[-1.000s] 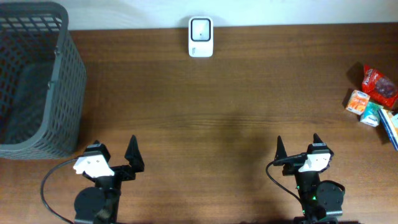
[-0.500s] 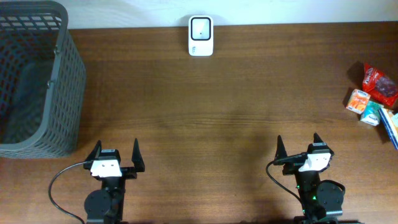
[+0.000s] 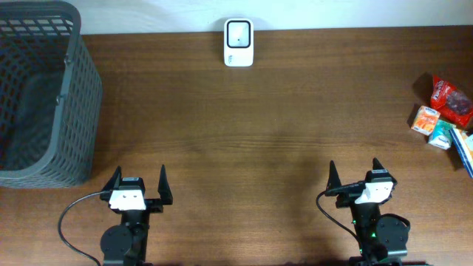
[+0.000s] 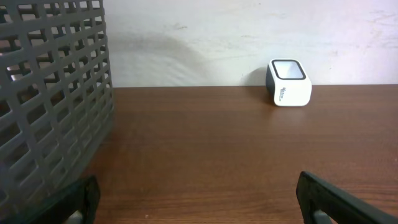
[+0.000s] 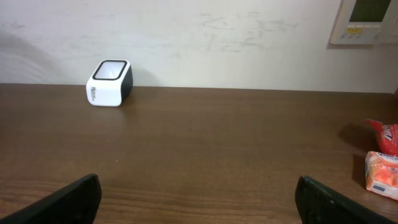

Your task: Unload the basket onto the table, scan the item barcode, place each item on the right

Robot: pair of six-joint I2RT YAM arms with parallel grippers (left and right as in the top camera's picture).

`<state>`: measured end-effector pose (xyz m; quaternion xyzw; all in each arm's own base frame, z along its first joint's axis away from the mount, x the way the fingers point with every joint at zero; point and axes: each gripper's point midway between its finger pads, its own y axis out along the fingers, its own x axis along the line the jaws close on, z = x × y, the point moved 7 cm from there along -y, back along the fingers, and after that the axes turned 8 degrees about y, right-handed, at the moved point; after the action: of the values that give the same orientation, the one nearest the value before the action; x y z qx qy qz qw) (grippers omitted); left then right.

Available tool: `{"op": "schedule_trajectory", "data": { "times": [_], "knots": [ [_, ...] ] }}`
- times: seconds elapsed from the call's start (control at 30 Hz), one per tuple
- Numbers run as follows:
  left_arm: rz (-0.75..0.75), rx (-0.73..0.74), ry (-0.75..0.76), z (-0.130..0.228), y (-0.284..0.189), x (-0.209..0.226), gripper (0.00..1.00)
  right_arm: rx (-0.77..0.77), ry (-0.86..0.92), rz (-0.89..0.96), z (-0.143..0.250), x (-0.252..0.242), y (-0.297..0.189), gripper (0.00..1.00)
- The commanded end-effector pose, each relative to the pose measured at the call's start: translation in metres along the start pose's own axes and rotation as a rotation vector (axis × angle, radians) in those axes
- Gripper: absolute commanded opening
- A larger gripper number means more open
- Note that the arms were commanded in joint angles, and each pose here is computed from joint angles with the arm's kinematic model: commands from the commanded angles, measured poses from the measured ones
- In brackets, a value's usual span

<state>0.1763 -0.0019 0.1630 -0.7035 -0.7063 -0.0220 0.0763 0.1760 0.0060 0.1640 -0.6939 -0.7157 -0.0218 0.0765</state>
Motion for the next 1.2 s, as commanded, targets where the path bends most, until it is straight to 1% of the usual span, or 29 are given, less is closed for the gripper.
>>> {"op": "schedule_trajectory", "data": {
  "times": [0.0,0.37,0.43,0.5,1.17],
  "knots": [
    [0.019,0.001,0.001,0.0011,-0.0002,-0.0018,0.99,0.003,0.008,0.011,0.0028,-0.0019,0.0003,0.98],
    [0.019,0.002,0.001,0.0011,-0.0002,-0.0018,0.99,0.002,0.008,0.013,0.0027,-0.0022,0.0003,0.99],
    [0.019,0.002,0.001,0.0011,-0.0002,-0.0018,0.99,-0.004,0.005,0.051,0.0020,-0.0061,0.0001,0.99],
    [0.019,0.002,0.001,0.0011,-0.0002,-0.0018,0.99,-0.004,-0.053,0.052,0.0018,-0.0061,0.0001,0.98],
    [0.019,0.002,0.001,0.0011,-0.0002,-0.0018,0.99,-0.002,-0.052,0.042,0.0020,-0.0050,0.0002,0.98]
  ]
}}
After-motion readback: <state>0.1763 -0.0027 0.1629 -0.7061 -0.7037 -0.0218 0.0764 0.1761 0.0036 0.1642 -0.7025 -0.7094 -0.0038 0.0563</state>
